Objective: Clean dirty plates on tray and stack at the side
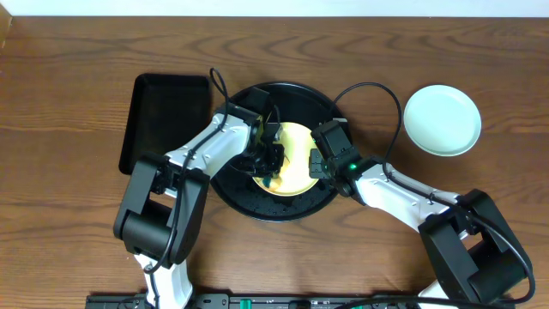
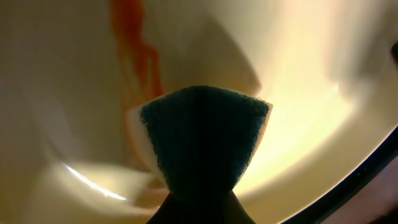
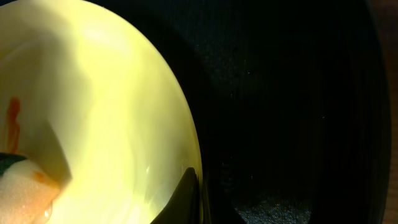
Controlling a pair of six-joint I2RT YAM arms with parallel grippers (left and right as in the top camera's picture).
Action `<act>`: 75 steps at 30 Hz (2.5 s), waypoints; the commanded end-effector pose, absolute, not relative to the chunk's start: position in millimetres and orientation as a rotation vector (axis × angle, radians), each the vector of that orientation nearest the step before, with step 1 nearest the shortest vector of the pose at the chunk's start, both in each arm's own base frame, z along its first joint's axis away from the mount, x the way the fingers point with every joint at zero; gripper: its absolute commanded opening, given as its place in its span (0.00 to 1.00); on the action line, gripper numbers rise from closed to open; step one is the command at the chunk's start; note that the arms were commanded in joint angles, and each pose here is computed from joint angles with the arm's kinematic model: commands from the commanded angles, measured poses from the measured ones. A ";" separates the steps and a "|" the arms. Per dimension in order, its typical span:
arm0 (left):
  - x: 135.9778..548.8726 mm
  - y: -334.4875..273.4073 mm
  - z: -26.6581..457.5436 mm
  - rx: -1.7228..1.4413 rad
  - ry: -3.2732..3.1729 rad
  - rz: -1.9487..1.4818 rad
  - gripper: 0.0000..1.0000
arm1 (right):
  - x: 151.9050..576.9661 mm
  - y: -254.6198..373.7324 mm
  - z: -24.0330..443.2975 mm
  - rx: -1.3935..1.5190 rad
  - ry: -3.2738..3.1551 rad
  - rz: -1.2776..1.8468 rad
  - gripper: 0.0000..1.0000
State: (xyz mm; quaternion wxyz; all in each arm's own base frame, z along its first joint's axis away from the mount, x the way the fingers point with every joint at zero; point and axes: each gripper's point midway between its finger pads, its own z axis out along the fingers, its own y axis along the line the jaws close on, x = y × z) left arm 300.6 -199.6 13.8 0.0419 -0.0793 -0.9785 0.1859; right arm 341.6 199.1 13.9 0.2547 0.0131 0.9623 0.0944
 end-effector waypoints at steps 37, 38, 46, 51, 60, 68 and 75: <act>362.4 -204.3 55.6 -0.548 -3.230 0.451 0.08 | 335.6 195.0 6.8 0.044 2.638 0.234 0.01; 361.9 -204.1 55.0 -0.548 -3.229 0.451 0.08 | 335.6 195.0 6.8 0.044 2.638 0.234 0.01; 357.2 -201.5 38.0 -0.547 -3.230 0.450 0.07 | 335.7 195.0 6.9 0.044 2.638 0.234 0.01; 359.1 -197.3 32.2 -0.553 -3.250 0.411 0.08 | 335.7 195.0 6.9 0.044 2.638 0.234 0.01; 359.4 -191.6 22.6 -0.556 -3.248 0.351 0.07 | 335.7 195.0 6.9 0.044 2.638 0.234 0.01; 356.9 -190.4 7.0 -0.548 -3.222 0.336 0.07 | 335.7 195.0 6.9 0.044 2.638 0.234 0.01; 344.2 -188.2 -9.9 -0.532 -3.162 0.334 0.07 | 335.7 195.0 6.9 0.044 2.638 0.234 0.01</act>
